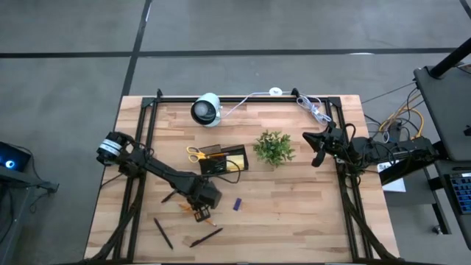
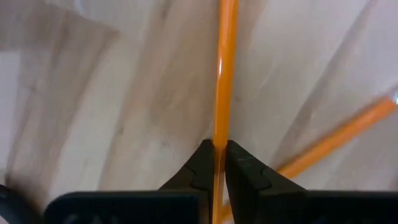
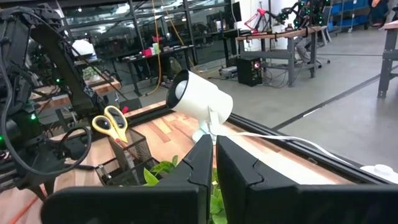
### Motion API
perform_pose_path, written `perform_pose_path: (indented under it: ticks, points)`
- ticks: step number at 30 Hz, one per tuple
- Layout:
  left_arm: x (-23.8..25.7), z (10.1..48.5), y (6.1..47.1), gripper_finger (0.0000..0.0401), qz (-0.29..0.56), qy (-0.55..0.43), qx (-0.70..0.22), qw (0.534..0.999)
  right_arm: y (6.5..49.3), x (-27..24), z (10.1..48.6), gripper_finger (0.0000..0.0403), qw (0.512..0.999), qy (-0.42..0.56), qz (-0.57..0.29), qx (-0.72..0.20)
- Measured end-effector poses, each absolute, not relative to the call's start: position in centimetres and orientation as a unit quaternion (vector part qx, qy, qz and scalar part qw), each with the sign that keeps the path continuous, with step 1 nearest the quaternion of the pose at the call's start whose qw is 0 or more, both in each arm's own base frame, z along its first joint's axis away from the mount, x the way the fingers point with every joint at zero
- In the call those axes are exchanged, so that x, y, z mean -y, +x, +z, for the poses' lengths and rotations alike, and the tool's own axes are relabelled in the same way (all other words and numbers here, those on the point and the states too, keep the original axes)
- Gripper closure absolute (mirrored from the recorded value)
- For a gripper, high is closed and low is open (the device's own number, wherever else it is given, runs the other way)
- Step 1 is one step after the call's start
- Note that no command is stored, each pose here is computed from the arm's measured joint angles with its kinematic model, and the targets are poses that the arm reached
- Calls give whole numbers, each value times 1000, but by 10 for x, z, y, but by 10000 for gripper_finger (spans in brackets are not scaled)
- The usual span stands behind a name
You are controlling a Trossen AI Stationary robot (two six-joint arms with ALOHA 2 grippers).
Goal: Pick and place office supplies into organizer
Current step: Put the top yellow pencil in the black desk organizer
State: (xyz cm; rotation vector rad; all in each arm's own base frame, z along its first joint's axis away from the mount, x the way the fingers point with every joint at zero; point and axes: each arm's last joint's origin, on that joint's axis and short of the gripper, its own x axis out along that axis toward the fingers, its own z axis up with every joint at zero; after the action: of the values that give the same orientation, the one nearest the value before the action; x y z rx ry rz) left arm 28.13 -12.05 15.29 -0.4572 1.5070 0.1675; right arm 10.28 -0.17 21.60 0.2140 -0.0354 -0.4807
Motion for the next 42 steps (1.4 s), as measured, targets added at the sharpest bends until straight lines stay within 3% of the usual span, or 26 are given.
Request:
perform_pose_path:
  ticks: [9, 17, 26, 42]
  points:
    - [118, 177, 279, 397, 38, -190, -652, 733, 103, 2, 216, 390, 965, 107, -238, 18]
    - [114, 207, 287, 398, 14, -135, -586, 799, 103, 2, 216, 390, 965, 107, -238, 18]
    - [90, 243, 311, 398, 72, -95, -410, 904, 103, 2, 216, 390, 965, 109, -238, 19]
    - [41, 296, 292, 398, 196, 3, -290, 937, 103, 2, 216, 390, 963, 124, -237, 25]
